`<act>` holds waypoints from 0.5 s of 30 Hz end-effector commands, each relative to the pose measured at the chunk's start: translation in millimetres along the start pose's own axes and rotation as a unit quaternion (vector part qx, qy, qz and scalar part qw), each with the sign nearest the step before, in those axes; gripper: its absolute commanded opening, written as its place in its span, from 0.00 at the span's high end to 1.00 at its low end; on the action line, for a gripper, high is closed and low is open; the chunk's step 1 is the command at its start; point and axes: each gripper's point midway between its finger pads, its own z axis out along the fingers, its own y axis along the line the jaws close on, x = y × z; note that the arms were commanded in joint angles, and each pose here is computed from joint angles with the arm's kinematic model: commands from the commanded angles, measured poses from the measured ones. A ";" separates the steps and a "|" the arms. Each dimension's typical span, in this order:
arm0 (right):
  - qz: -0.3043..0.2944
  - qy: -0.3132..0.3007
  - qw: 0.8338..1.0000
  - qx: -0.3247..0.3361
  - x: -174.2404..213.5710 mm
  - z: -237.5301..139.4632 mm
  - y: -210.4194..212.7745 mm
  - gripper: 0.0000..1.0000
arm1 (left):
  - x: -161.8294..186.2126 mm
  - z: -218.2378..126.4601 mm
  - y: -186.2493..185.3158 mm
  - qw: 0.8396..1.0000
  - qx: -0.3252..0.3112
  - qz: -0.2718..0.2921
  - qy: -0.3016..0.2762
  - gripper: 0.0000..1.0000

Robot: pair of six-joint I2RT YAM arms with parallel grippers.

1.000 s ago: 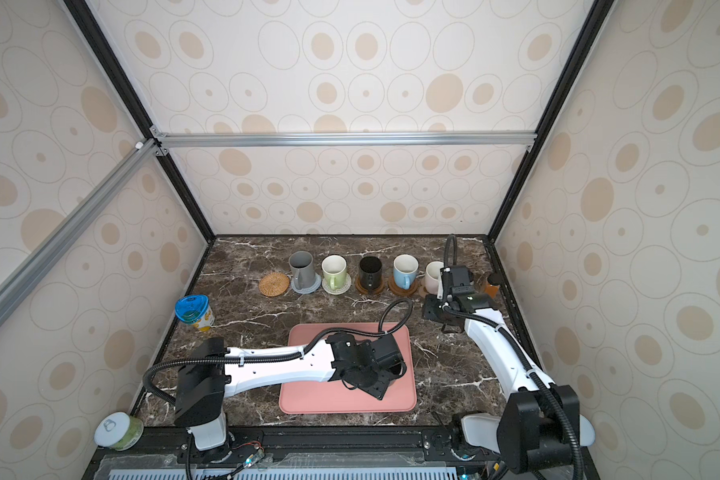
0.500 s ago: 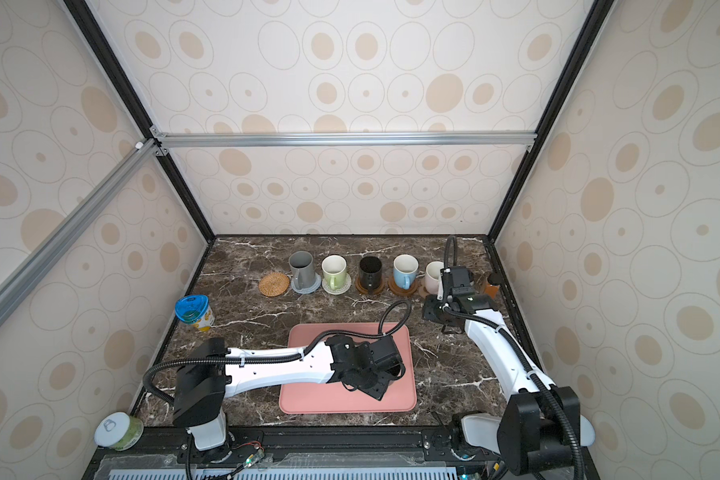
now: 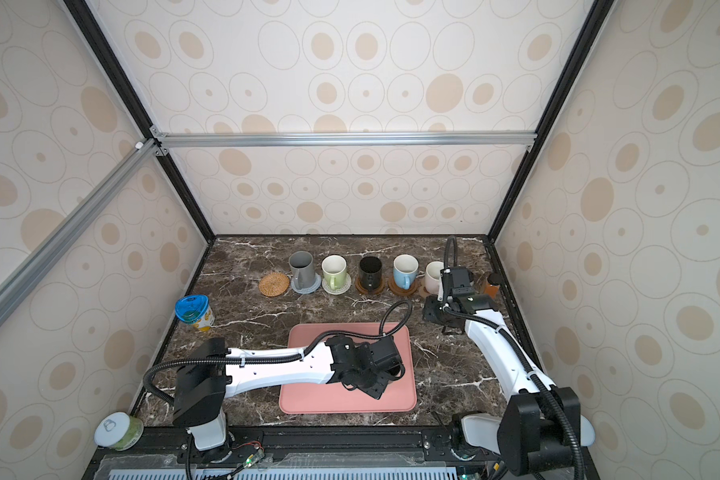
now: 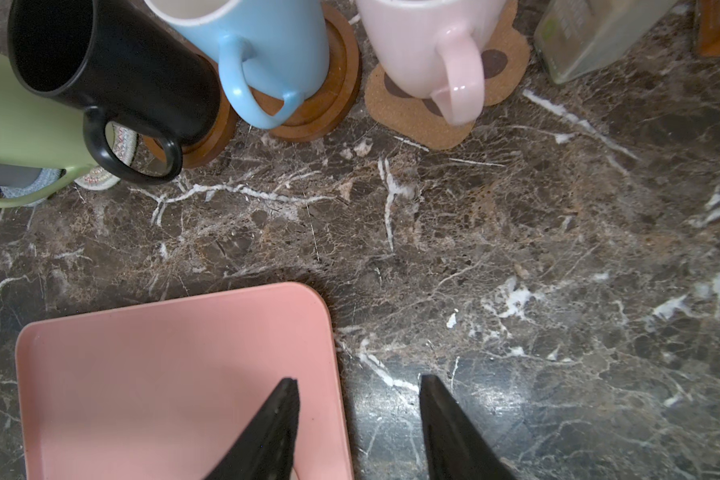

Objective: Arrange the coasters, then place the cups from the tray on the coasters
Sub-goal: 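Lift the black mug off the tray with the left gripper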

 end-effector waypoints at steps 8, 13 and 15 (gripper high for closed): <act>0.017 0.007 1.000 -0.005 2.3 -1.6 0.4 0.49 | 1.2 7.9 2.1 1.000 -0.010 0.015 -0.009 0.63; 0.018 0.008 1.000 -0.004 2.1 -1.8 0.4 0.49 | 3.2 13.7 1.3 1.000 -0.006 0.018 -0.006 0.67; 0.018 0.007 1.000 -0.003 2.0 -2.2 -0.1 0.49 | 2.2 13.8 2.7 1.000 -0.010 0.019 -0.008 0.69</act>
